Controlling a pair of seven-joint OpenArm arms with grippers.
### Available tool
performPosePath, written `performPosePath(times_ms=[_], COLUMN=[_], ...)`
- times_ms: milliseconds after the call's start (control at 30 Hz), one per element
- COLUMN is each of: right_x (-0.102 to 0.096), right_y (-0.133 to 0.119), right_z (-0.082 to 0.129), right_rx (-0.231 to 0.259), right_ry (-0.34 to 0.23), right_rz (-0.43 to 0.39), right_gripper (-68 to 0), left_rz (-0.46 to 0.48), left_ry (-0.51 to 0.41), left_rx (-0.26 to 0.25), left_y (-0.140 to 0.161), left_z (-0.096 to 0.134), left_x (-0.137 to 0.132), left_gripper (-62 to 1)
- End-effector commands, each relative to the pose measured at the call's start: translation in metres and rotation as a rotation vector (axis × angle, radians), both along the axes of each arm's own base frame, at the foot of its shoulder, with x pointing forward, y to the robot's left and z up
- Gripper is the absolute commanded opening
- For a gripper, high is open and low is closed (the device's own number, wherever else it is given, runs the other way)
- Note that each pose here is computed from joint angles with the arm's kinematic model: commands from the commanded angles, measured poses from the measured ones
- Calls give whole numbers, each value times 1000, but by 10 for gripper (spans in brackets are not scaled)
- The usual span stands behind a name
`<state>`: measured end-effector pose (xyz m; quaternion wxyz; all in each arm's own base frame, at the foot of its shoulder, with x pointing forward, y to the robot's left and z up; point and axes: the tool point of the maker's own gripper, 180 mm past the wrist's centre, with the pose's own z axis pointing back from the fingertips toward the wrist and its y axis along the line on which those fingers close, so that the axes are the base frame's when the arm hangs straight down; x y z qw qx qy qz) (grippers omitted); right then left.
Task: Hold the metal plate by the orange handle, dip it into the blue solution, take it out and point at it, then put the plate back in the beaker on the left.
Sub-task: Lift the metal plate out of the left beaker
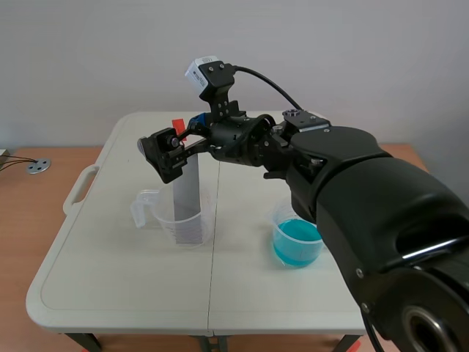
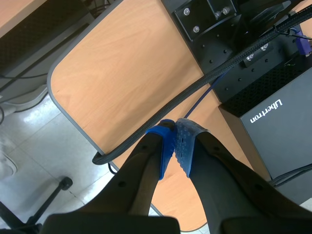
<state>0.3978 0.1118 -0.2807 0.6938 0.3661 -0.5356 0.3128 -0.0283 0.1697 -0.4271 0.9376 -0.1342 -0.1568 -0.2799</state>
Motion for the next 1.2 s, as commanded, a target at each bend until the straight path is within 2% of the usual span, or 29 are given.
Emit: performPosePath(times_ms=[0, 367, 433, 567, 633, 833, 1000, 1100, 1167], right_x=[8, 6, 6, 6, 6, 5, 6, 5, 5], right_y=[15, 16, 16, 16, 16, 16, 16, 16, 16], right_z=[34, 39, 39, 39, 37, 35, 37, 35, 33], right_rx=[64, 100, 102, 109, 109, 126, 142, 132, 125], right_ry=[-64, -56, -54, -38, -24, 28, 34, 40, 45], right_rz=[16, 27, 26, 23, 22, 17, 14, 16, 18], right_gripper=[-12, -14, -53, -176, -211, -252, -252, -252, -283], left_rz=[-7, -7, -7, -7, -7, -7, -7, -7, -7], left_ry=[-15, -15, -15, -15, -15, -14, -14, -15, -15], left_rx=[-17, -17, -17, -17, -16, -16, -16, -16, -16], left_y=[-4, -4, -4, -4, -4, -4, -4, -4, -4], left_z=[4, 4, 4, 4, 4, 4, 4, 4, 4], left_x=[5, 5, 5, 5, 5, 5, 5, 5, 5], left_gripper=[-590, -590, -591, -590, -590, -590, -590, -590, -590])
